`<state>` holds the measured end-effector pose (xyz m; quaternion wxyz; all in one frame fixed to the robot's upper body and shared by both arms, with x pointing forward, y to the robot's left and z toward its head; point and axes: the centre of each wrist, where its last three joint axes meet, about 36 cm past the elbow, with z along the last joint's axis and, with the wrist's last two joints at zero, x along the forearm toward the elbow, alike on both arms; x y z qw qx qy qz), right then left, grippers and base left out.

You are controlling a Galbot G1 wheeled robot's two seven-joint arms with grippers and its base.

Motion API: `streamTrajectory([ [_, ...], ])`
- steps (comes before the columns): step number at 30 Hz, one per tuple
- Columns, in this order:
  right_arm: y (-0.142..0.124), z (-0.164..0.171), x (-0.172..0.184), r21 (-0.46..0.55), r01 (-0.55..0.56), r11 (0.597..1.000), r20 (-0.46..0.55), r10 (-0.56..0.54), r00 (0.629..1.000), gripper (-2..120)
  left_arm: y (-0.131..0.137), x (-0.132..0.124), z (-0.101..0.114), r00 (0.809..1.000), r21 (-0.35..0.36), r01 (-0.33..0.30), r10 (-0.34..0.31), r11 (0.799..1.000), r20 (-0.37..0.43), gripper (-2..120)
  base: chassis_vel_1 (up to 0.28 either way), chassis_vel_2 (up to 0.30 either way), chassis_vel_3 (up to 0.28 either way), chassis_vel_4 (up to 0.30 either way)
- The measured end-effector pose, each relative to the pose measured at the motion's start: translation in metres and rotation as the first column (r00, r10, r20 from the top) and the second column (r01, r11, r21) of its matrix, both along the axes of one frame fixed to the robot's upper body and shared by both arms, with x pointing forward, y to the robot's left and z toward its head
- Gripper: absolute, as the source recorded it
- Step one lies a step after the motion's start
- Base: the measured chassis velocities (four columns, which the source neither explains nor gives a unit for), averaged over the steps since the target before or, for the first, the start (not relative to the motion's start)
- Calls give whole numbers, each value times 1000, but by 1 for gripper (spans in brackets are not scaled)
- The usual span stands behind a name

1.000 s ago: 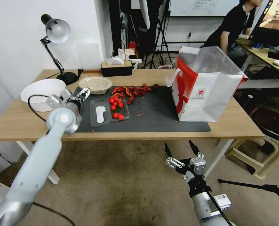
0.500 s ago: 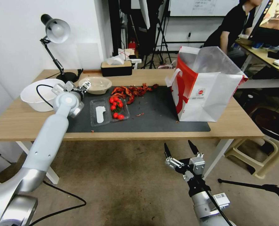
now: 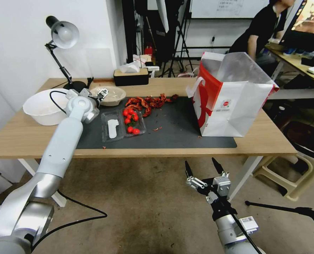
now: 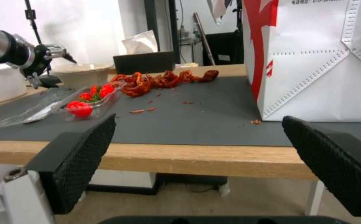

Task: Pick up the trash from the table and place it into the takeout bag.

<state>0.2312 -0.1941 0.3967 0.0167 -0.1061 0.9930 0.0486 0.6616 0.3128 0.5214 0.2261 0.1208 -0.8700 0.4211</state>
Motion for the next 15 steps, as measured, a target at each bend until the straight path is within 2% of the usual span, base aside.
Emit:
streamTrajectory([
  [4, 0, 0, 0, 1, 0, 1000, -1, 0, 1000, 100, 3, 0, 0, 1000, -13, -8, 8, 1000, 16, 70, 0, 0, 0, 0],
  [5, 1, 0, 0, 1, 0, 1000, 0, 0, 1000, 100, 5, -1, -1, 1000, -18, -9, 9, 1000, 19, 63, 0, 0, 0, 0],
  [10, 1, 0, 0, 0, -1, 1000, 1, 1, 1000, 100, 5, -1, -1, 1000, -23, -9, 9, 1000, 23, 51, 0, 0, 0, 0],
  [13, 2, 1, -1, 1, -1, 1000, 3, 1, 1000, 100, 5, -2, 1, 1000, -34, -7, 8, 999, 30, 35, 0, 0, 0, 0],
  [15, 2, 2, -1, 2, 0, 1000, 2, 0, 1000, 100, 5, -3, 1, 999, -43, -4, 6, 999, 32, 30, 0, 0, 0, 0],
])
